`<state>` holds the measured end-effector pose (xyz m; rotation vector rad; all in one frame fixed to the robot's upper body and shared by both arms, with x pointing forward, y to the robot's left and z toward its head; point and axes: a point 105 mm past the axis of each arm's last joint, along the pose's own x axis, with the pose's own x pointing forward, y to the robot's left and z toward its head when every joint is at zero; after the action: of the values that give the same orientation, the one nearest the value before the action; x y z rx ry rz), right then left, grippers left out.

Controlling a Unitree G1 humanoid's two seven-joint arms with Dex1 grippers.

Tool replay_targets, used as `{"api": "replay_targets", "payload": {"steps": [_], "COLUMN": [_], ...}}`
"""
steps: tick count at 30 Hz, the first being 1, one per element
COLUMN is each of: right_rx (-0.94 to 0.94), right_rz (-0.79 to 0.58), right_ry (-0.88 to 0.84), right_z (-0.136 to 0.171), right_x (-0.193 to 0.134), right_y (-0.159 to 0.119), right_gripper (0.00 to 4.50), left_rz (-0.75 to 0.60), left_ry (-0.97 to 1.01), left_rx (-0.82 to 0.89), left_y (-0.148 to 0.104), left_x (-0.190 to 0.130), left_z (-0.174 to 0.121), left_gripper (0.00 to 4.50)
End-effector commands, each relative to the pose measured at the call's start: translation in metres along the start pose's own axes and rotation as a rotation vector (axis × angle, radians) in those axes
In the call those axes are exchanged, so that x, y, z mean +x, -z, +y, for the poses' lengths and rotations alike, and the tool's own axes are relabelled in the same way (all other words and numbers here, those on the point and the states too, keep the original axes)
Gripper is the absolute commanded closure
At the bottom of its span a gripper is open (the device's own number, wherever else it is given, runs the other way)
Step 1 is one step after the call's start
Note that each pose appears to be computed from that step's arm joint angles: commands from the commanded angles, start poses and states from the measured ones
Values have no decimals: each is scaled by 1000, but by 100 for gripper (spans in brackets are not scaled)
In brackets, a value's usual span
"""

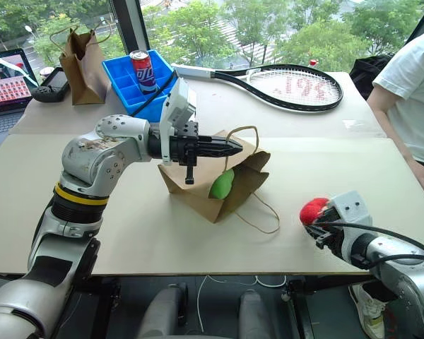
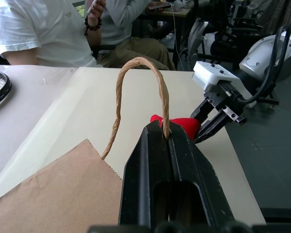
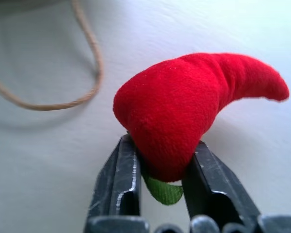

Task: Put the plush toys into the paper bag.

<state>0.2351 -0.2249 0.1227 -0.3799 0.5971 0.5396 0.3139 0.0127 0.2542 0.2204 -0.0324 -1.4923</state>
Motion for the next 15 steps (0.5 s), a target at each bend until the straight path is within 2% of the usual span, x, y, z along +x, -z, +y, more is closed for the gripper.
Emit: {"api": "replay_targets", "payload": {"steps": [1,6,15], "right_rx": [-153,-204,-354], "right_rz": [-106,-182,-219], "right_ry": [-170,-355,-335], "right_z": [28,62,53], "right_x": [-4,13,66], "right_y": [-39,-66,-93], "right_gripper": [444,444,444], "left_rz": [-31,-25,-2], "left_ry": [-8,-5,36], "left_rx": [68,72,65], "left_y": [-17,-14,-11], "left_x": [-2,-1,-5], "left_z": [2,2,-9], "left_gripper": [450,450,450]}}
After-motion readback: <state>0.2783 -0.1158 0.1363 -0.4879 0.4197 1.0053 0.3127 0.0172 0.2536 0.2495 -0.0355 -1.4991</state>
